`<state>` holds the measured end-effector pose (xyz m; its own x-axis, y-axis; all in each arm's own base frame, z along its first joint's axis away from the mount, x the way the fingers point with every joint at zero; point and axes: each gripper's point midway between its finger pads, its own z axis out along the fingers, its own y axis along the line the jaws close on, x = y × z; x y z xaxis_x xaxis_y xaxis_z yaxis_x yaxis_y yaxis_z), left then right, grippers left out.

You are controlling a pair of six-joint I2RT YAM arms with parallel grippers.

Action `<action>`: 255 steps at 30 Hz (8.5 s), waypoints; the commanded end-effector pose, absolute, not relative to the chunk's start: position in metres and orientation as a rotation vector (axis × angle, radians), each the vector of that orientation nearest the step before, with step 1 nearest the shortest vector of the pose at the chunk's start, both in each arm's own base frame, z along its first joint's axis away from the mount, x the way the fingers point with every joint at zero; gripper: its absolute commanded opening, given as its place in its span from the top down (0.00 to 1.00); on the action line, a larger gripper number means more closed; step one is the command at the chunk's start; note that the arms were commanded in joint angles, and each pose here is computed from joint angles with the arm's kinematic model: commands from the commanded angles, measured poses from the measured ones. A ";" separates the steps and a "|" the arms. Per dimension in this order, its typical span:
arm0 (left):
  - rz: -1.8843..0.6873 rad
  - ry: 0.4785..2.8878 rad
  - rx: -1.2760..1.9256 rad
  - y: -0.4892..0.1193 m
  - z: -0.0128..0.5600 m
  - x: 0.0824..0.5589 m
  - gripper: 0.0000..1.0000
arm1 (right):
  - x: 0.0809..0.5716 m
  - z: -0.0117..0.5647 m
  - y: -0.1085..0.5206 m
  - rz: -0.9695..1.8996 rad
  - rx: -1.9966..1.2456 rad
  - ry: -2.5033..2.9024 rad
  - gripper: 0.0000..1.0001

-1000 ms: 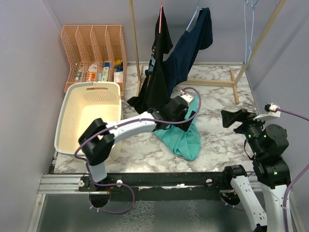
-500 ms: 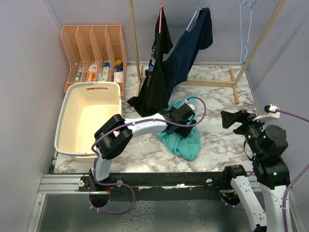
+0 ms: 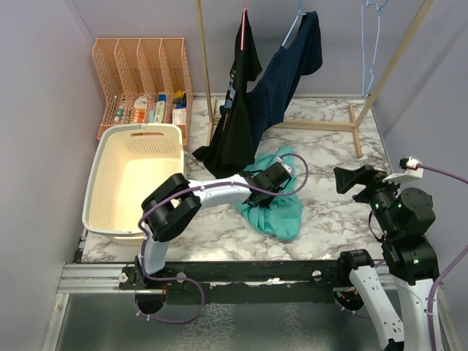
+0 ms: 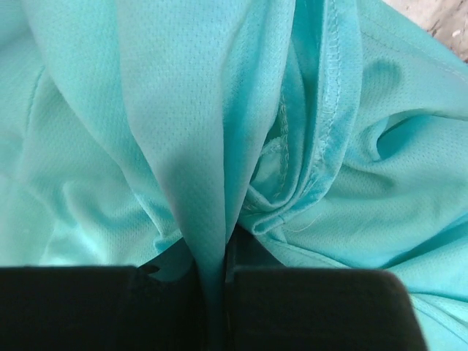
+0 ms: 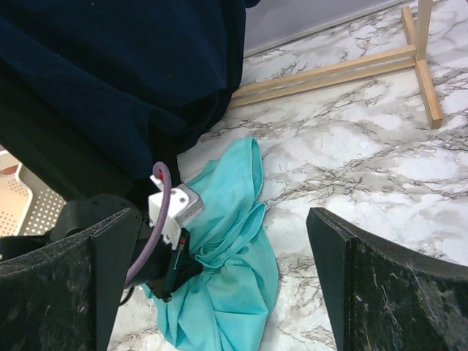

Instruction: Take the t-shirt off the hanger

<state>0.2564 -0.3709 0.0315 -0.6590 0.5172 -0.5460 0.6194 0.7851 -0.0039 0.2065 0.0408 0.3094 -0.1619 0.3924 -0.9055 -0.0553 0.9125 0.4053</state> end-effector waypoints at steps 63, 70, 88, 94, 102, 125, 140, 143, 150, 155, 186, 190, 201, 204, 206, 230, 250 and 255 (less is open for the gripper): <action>-0.197 1.871 -0.173 -0.047 0.237 0.264 0.15 | 0.299 0.406 0.144 0.839 -0.245 1.740 0.31; -0.227 1.780 -0.179 -0.045 0.256 0.257 0.15 | 0.364 0.456 0.171 0.734 -0.215 1.737 0.27; -0.261 1.728 -0.165 -0.048 0.267 0.252 0.16 | 0.463 0.464 0.232 0.632 -0.105 1.747 0.28; -0.269 1.729 -0.161 -0.049 0.267 0.251 0.16 | 0.471 0.444 0.219 0.516 -0.029 1.808 0.36; -0.278 1.732 -0.154 -0.051 0.266 0.250 0.17 | 0.465 0.425 0.170 0.215 -0.010 1.842 0.52; -0.293 1.737 -0.144 -0.053 0.266 0.249 0.17 | 0.465 0.442 0.161 0.135 -0.091 1.752 0.69; -0.314 1.727 -0.126 -0.057 0.268 0.248 0.17 | 0.459 0.479 0.151 0.134 -0.045 1.618 0.99; -0.319 1.723 -0.119 -0.058 0.269 0.247 0.17 | 0.451 0.497 0.141 0.124 -0.001 1.555 0.99; -0.328 1.720 -0.110 -0.060 0.270 0.247 0.17 | 0.425 0.537 0.115 0.113 0.105 1.412 0.99; -0.353 1.708 -0.089 -0.064 0.273 0.246 0.13 | 0.406 0.554 0.101 0.101 0.130 1.350 0.99; -1.284 1.241 0.767 -0.241 0.479 0.254 0.11 | 0.175 0.451 0.124 0.628 -0.335 1.665 0.99; -1.390 1.169 0.926 -0.277 0.502 0.244 0.11 | 0.156 0.428 0.138 0.726 -0.431 1.685 0.99; -1.491 1.029 1.199 -0.338 0.499 0.210 0.10 | 0.130 0.413 0.156 0.866 -0.567 1.659 0.99; -1.554 1.024 1.231 -0.347 0.494 0.203 0.10 | 0.124 0.413 0.159 0.892 -0.598 1.648 0.99; -1.575 1.007 1.254 -0.352 0.491 0.198 0.10 | 0.122 0.413 0.161 0.908 -0.612 1.642 0.99; -1.627 1.012 1.319 -0.367 0.481 0.184 1.00 | 0.127 0.403 0.139 0.787 -0.508 1.677 0.48; -1.431 0.943 1.245 -0.331 0.531 0.177 1.00 | 0.132 0.357 0.087 0.535 -0.256 1.847 0.97; -1.326 0.947 1.202 -0.316 0.541 0.179 1.00 | 0.140 0.351 0.078 0.473 -0.197 1.878 0.99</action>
